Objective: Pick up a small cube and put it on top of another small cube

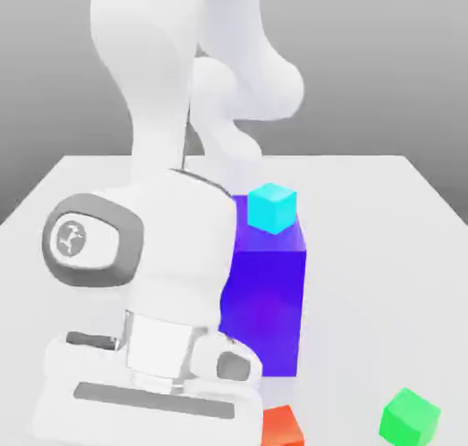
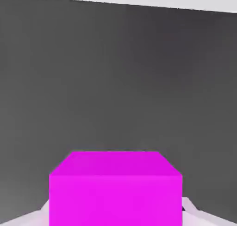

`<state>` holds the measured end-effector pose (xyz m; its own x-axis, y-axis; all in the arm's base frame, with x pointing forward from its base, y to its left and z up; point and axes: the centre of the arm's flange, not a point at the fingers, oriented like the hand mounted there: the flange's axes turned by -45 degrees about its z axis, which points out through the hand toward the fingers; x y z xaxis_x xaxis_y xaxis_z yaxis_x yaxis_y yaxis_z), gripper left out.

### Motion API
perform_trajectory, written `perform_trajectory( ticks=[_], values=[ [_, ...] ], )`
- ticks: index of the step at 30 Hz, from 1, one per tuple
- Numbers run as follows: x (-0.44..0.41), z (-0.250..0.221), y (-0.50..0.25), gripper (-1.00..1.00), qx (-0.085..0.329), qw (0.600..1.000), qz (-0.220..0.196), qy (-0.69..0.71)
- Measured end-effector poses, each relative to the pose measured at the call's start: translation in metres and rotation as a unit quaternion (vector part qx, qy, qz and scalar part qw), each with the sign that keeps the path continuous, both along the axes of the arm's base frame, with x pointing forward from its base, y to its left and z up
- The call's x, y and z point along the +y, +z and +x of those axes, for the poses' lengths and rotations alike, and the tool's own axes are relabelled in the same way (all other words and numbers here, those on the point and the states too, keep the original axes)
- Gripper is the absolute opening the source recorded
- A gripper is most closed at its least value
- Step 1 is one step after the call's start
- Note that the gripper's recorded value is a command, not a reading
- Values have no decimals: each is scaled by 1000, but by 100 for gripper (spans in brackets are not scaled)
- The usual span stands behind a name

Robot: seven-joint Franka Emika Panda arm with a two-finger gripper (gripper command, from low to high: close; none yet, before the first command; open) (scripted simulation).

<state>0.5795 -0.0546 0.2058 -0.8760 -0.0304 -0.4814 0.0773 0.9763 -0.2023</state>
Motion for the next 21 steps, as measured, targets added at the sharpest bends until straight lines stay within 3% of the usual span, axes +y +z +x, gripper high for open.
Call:
perform_trajectory(
  ticks=[10, 21],
  values=[
    [44, 11, 21, -100, 79, 976, 89, -184],
    [202, -52, 29, -100, 230, 968, 99, -14]
  ],
)
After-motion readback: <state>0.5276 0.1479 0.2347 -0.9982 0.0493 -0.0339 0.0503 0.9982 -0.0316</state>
